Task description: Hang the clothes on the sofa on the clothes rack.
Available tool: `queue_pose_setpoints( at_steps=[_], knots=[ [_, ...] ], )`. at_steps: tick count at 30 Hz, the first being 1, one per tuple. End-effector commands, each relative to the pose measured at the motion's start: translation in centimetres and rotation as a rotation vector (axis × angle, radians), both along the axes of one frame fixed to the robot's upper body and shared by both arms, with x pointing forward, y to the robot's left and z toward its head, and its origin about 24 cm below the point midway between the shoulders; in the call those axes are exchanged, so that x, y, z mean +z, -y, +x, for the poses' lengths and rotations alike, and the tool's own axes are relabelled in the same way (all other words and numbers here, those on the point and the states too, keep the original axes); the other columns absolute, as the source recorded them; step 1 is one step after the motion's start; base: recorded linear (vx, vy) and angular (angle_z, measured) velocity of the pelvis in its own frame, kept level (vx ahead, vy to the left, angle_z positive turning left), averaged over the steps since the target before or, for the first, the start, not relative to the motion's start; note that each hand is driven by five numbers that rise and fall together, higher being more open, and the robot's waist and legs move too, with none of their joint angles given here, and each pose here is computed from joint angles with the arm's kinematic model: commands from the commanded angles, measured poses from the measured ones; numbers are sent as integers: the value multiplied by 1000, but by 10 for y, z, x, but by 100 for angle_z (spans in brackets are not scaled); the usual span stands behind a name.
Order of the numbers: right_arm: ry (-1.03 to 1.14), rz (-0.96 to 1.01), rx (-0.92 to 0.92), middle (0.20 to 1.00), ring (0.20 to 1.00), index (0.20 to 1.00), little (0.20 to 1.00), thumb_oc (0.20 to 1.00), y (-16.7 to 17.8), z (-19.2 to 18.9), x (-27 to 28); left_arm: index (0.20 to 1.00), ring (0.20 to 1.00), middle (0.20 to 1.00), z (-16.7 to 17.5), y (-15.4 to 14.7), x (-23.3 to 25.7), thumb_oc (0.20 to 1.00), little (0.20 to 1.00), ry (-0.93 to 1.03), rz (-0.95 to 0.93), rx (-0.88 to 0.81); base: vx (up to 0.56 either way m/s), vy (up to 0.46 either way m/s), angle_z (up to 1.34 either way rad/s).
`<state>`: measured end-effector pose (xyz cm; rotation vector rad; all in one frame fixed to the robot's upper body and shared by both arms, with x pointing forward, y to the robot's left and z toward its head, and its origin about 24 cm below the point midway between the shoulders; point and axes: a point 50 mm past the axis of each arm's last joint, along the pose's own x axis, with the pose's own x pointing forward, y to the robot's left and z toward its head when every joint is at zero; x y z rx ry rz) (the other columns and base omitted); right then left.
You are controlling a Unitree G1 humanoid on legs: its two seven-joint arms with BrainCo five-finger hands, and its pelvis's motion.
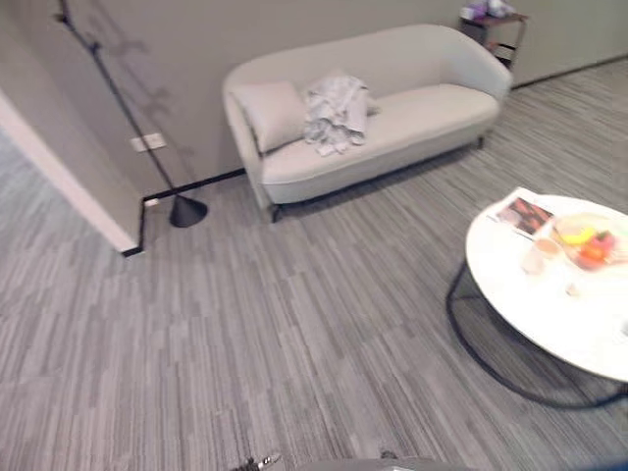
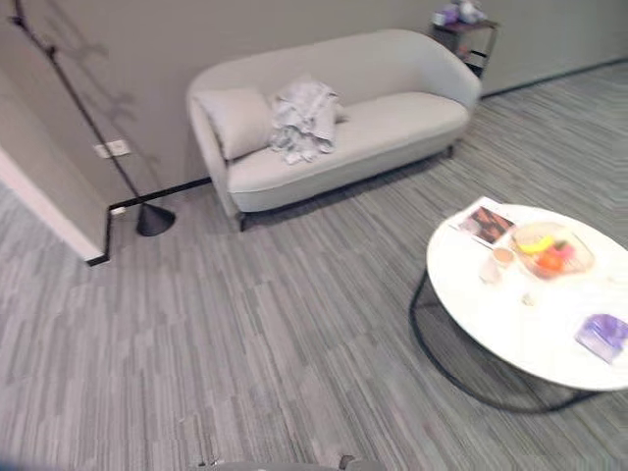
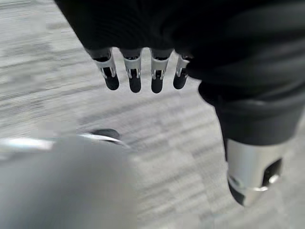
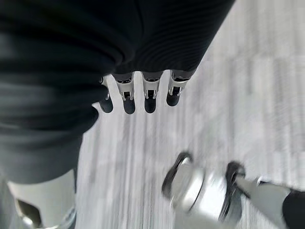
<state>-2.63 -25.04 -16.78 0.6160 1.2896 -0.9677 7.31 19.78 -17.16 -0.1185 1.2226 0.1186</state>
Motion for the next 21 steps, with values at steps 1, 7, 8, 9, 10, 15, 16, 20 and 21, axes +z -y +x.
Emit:
queue_pose_setpoints(
  at_steps=[1, 7, 8, 9, 10, 15, 16, 20, 21],
  knots=[
    [-60, 8, 15, 1000, 1000, 1000, 1000, 1000, 0, -5, 1, 1000, 1000, 1000, 13, 37, -1, 1000, 1000, 39, -104, -1, -10, -7, -3],
    [-22, 15, 124, 1000, 1000, 1000, 1000, 1000, -1, 13, -1, 1000, 1000, 1000, 5, 34, -3, 1000, 1000, 3, -99, -10, -9, -3, 2],
    [-18, 17, 144, 1000, 1000, 1000, 1000, 1000, -1, 16, -1, 1000, 1000, 1000, 4, 34, -3, 1000, 1000, -6, -97, -18, -7, -3, 4],
    [-18, 17, 144, 1000, 1000, 1000, 1000, 1000, -1, 16, -1, 1000, 1000, 1000, 4, 33, -3, 1000, 1000, -6, -97, -18, -2, -9, 4],
    [-13, 20, 165, 1000, 1000, 1000, 1000, 1000, -2, 19, -1, 1000, 1000, 1000, 2, 33, -3, 1000, 1000, -13, -95, -20, -1, -15, 3],
    [13, 31, 270, 1000, 1000, 1000, 1000, 1000, -9, 33, -3, 1000, 1000, 1000, 8, 28, -2, 1000, 1000, 14, -69, -36, -4, -33, 18],
    [18, 32, 288, 1000, 1000, 1000, 1000, 1000, -10, 35, -3, 1000, 1000, 1000, 8, 28, -2, 1000, 1000, 13, -69, -40, 3, -12, 13],
    [43, 36, 385, 1000, 1000, 1000, 1000, 1000, -14, 47, -4, 1000, 1000, 1000, 6, 25, -2, 1000, 1000, 10, -56, -44, 14, -21, 11],
    [47, 39, 400, 1000, 1000, 1000, 1000, 1000, -15, 49, -4, 1000, 1000, 1000, 6, 24, -2, 1000, 1000, 7, -51, -46, 0, 0, 0]
  ],
)
